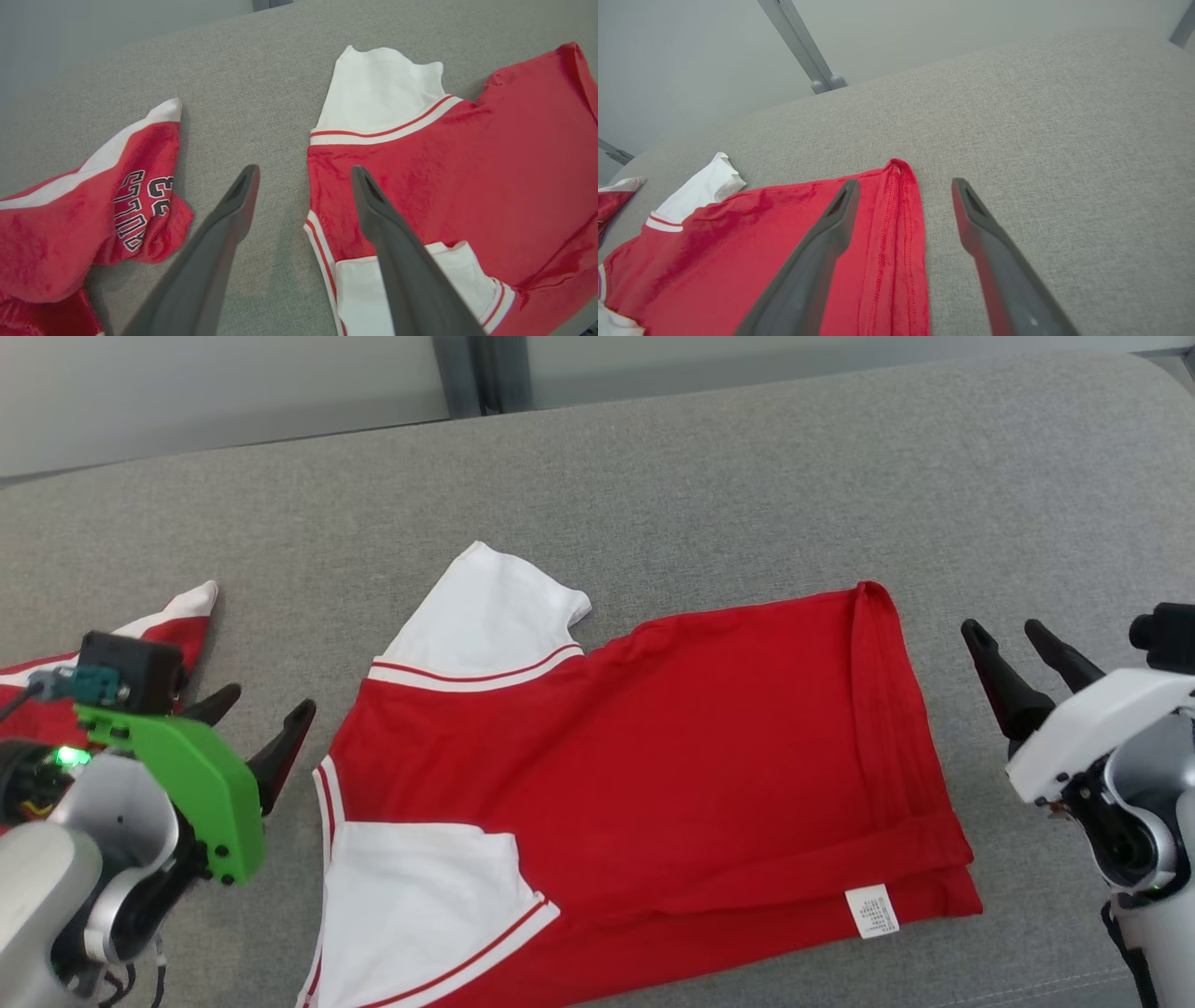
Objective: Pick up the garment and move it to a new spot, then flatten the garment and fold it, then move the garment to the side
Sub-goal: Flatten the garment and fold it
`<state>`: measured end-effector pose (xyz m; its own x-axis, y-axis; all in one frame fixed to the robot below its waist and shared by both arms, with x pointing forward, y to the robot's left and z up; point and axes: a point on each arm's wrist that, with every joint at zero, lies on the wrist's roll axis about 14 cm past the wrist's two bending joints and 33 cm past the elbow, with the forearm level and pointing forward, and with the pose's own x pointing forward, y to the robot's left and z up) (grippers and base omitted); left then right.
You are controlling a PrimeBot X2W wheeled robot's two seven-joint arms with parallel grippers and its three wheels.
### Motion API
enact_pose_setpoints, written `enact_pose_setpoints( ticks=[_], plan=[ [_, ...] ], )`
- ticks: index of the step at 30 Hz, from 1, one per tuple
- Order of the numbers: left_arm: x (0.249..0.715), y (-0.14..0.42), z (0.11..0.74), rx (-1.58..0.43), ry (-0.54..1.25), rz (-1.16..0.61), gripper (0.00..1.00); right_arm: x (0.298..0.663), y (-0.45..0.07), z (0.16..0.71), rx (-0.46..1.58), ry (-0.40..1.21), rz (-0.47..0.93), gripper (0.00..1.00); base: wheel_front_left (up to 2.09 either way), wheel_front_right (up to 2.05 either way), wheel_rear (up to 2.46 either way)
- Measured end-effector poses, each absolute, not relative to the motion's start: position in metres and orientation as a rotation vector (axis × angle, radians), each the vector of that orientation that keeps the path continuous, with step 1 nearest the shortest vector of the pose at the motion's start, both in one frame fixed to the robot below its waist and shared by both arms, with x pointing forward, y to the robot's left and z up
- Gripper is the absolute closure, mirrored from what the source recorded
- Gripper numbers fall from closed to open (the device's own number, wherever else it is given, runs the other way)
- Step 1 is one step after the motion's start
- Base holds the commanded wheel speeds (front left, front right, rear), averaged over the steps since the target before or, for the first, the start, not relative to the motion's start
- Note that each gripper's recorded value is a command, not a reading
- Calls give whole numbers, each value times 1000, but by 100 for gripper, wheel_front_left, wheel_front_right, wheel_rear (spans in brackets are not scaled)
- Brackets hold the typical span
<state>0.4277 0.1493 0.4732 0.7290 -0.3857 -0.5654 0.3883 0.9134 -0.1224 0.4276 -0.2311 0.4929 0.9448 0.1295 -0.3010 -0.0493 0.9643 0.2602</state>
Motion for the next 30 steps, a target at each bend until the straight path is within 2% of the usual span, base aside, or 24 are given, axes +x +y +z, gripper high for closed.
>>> enact_pose_setpoints(
  ticks=[15, 24, 30],
  plan=[
    [511, 94, 428, 118, 849, -620, 0, 503, -202, 446, 193, 440, 159, 0, 0, 0, 0],
    [537, 65, 403, 129, 908, -691, 0, 512, -192, 396, 203, 589, 172, 0, 0, 0, 0],
    [553, 53, 393, 161, 914, -714, 0, 519, -193, 388, 203, 603, 177, 0, 0, 0, 0]
  ],
)
